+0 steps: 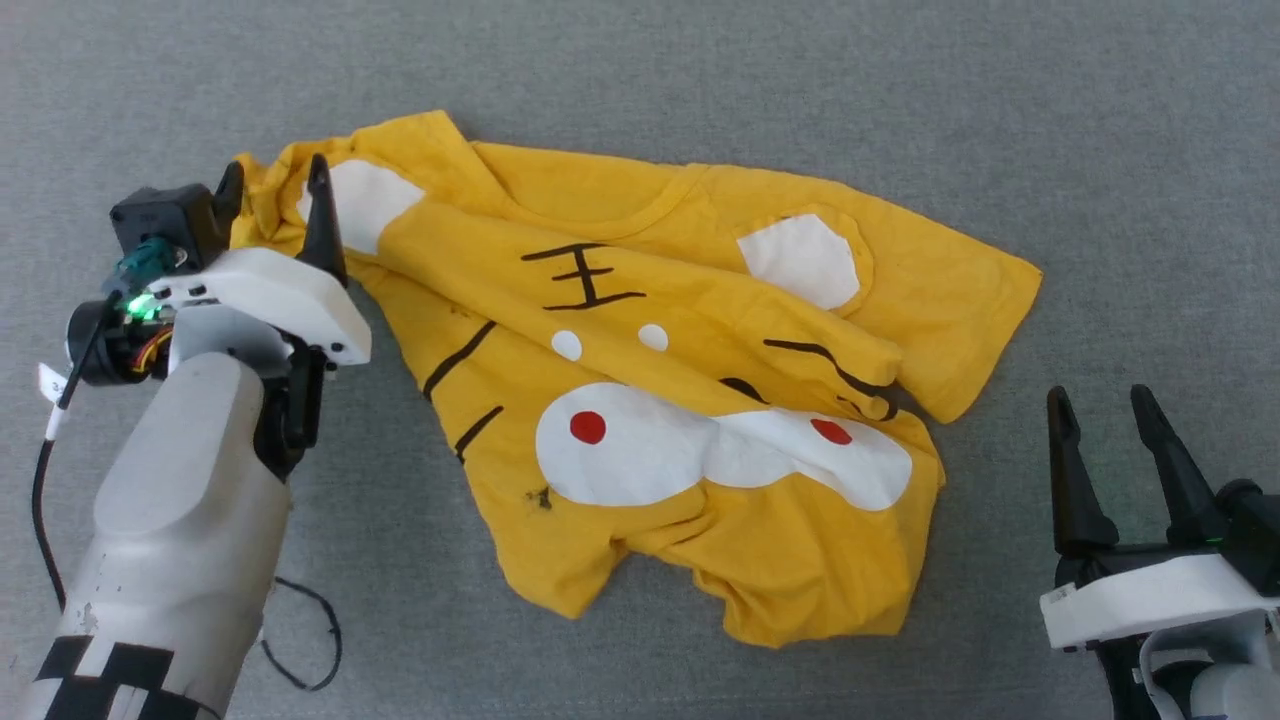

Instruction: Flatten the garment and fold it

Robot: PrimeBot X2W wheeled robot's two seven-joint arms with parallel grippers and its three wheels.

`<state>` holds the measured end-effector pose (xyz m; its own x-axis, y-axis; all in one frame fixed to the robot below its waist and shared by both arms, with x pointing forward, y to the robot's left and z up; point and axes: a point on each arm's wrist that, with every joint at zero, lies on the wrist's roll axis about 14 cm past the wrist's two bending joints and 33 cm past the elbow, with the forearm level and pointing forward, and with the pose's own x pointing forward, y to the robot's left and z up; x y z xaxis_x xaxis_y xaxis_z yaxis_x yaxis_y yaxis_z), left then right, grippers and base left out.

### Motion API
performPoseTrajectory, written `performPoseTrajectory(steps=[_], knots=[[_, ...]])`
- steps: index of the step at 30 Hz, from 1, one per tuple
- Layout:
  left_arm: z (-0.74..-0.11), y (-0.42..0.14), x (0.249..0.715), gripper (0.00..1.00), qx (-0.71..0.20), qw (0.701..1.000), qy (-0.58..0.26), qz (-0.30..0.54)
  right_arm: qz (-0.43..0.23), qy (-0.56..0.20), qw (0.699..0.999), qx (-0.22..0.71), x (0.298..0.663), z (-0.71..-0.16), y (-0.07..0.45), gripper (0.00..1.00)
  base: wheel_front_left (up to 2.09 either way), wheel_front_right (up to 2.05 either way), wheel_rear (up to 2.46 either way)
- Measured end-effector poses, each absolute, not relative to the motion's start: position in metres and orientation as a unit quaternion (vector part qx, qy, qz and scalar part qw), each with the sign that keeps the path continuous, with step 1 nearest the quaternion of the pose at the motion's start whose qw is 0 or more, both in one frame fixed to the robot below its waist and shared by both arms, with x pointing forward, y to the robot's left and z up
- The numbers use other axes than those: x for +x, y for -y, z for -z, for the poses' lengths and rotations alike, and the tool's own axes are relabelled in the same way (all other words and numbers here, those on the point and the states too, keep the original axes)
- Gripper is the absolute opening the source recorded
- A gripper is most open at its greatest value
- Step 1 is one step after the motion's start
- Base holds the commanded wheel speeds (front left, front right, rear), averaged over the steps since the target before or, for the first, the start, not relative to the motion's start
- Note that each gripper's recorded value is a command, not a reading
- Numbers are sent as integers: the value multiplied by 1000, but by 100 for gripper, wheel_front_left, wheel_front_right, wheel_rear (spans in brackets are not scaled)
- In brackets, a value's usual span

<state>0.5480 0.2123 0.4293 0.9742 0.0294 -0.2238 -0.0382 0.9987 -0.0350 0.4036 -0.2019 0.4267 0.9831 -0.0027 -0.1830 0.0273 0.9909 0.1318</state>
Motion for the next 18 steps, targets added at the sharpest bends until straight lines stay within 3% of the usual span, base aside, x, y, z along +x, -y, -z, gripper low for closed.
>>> performPoseTrajectory(steps=[6,13,18], knots=[[-478,-210,540,100,-45,998,-27,-16,-1,-77,995,69,406,-438,197,100,0,0,0],[-540,-194,496,100,-64,994,84,-1,-10,-61,995,75,405,-450,191,100,0,0,0],[-538,-172,452,100,-66,993,91,32,-10,-58,995,77,400,-453,191,100,0,0,0]])
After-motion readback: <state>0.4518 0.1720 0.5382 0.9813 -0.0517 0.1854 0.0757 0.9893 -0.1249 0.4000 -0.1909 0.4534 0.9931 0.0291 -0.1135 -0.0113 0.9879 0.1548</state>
